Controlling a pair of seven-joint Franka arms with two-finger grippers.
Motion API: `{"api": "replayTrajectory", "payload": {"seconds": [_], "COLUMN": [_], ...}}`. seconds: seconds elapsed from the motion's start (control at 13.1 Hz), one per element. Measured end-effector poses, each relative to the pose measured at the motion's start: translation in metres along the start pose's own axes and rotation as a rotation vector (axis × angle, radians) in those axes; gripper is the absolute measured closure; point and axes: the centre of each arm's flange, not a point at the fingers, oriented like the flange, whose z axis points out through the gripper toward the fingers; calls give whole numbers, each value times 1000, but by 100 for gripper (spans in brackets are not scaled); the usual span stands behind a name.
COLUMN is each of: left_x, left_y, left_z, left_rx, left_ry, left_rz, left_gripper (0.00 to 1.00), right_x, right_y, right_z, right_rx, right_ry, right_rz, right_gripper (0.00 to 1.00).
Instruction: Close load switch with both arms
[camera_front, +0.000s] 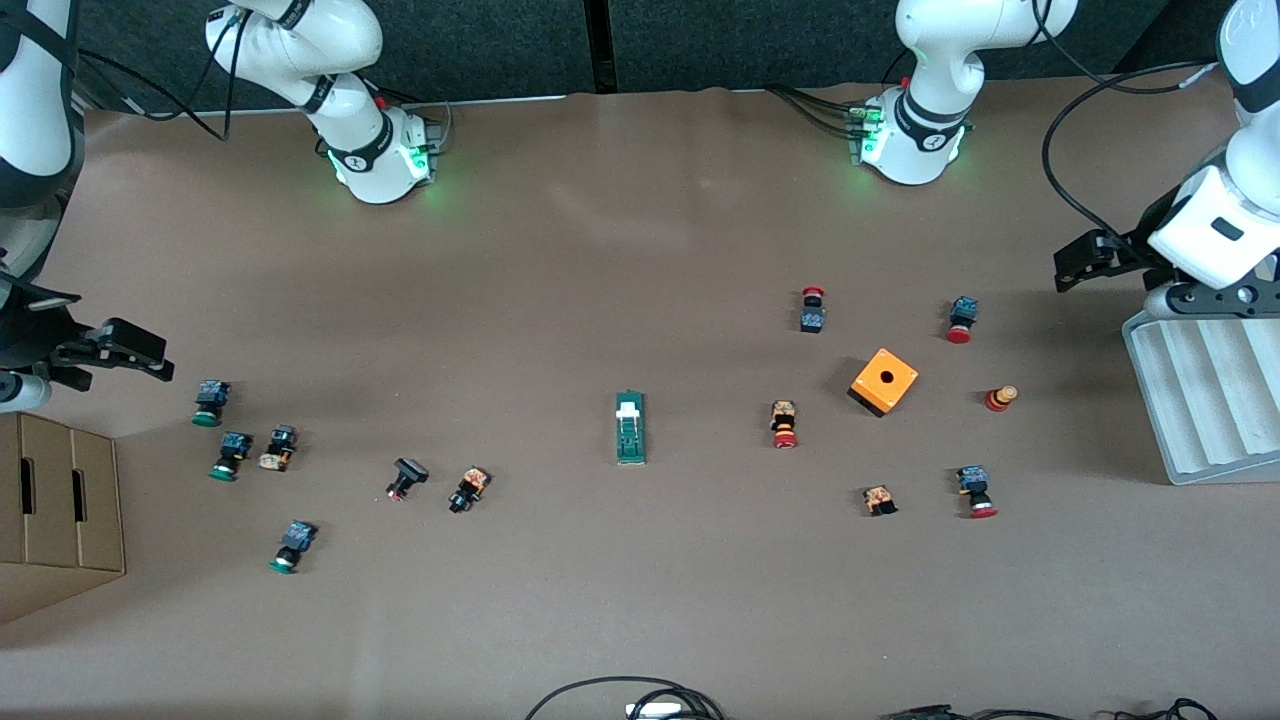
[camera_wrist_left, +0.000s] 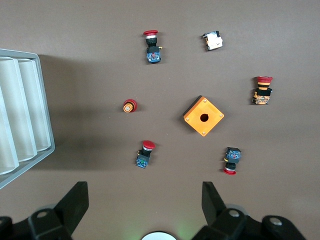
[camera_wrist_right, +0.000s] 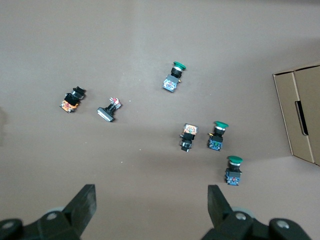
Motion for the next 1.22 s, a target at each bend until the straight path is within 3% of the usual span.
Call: {"api": "replayTrajectory", "payload": {"seconds": [0.92, 1.22], "left_x": [10, 11], "left_y": [7, 48], "left_z": [14, 12], "left_rx": [-55, -53], "left_ry": [-21, 5], "left_rz": [2, -69], "left_gripper": [0, 0], "right_x": [0, 0], "right_y": [-1, -1], "right_z": [0, 0], "right_rx": [1, 1], "right_ry": [0, 0], "right_rz": [-1, -1], "right_gripper": [0, 0]}}
